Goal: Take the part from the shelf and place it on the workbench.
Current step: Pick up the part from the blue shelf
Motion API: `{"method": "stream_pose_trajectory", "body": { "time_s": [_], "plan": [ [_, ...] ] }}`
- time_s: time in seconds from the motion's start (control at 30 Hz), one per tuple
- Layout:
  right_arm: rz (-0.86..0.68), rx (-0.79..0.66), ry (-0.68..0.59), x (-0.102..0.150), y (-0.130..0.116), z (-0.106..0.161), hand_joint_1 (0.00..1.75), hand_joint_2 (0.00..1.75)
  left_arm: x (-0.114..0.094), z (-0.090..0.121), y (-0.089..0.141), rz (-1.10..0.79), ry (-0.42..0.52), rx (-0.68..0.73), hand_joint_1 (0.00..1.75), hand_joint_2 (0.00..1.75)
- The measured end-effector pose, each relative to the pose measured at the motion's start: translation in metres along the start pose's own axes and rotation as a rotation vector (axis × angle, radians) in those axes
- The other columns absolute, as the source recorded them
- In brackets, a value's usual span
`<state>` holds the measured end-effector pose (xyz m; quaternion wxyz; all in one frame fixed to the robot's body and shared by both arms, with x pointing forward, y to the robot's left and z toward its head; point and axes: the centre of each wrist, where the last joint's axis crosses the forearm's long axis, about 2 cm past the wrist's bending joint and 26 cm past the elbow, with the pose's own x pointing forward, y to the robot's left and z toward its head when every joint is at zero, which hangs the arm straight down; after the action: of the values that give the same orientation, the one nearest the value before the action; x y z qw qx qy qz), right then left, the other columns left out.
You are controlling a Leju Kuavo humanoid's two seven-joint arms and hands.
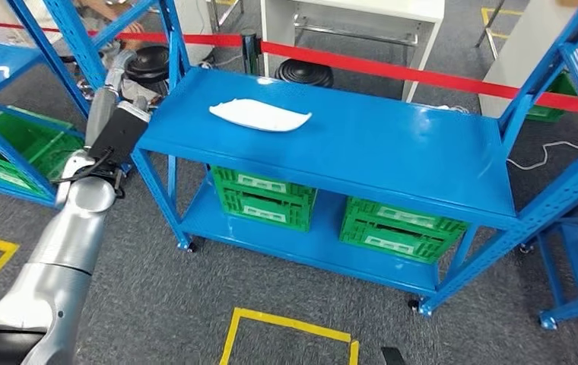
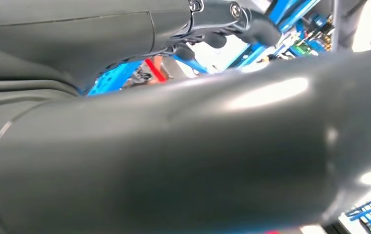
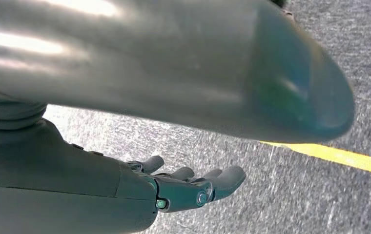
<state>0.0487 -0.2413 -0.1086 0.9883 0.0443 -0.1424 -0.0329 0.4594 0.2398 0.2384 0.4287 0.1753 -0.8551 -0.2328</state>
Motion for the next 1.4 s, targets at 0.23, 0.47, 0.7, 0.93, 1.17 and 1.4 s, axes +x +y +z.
{"method": "stream_pose_trajectory", "body": {
  "time_s": [0.23, 0.47, 0.7, 0.93, 1.17, 1.4],
  "plan": [
    [-0.002, 0.006, 0.019, -0.003, 0.001, 0.001, 0.00, 0.00, 0.000, 0.001, -0.004, 0.006, 0.003, -0.008, 0.00, 0.00],
    [-0.007, 0.012, 0.029, -0.005, 0.002, 0.001, 0.00, 0.00, 0.000, 0.000, -0.004, 0.004, -0.007, -0.012, 0.00, 0.00],
    [-0.012, 0.015, 0.034, -0.007, 0.003, 0.001, 0.00, 0.00, -0.003, 0.002, -0.005, 0.001, 0.005, -0.020, 0.00, 0.00],
    [-0.014, 0.033, 0.029, -0.004, 0.008, 0.001, 0.00, 0.00, -0.003, 0.000, -0.001, 0.020, -0.007, -0.017, 0.00, 0.00],
    [-0.024, 0.037, 0.051, -0.010, 0.007, 0.002, 0.00, 0.00, -0.009, 0.012, -0.009, 0.036, 0.009, -0.032, 0.00, 0.00],
    [-0.027, 0.037, 0.058, -0.012, 0.007, 0.002, 0.00, 0.00, -0.007, 0.009, -0.007, 0.039, -0.001, -0.032, 0.00, 0.00]
  ]
}}
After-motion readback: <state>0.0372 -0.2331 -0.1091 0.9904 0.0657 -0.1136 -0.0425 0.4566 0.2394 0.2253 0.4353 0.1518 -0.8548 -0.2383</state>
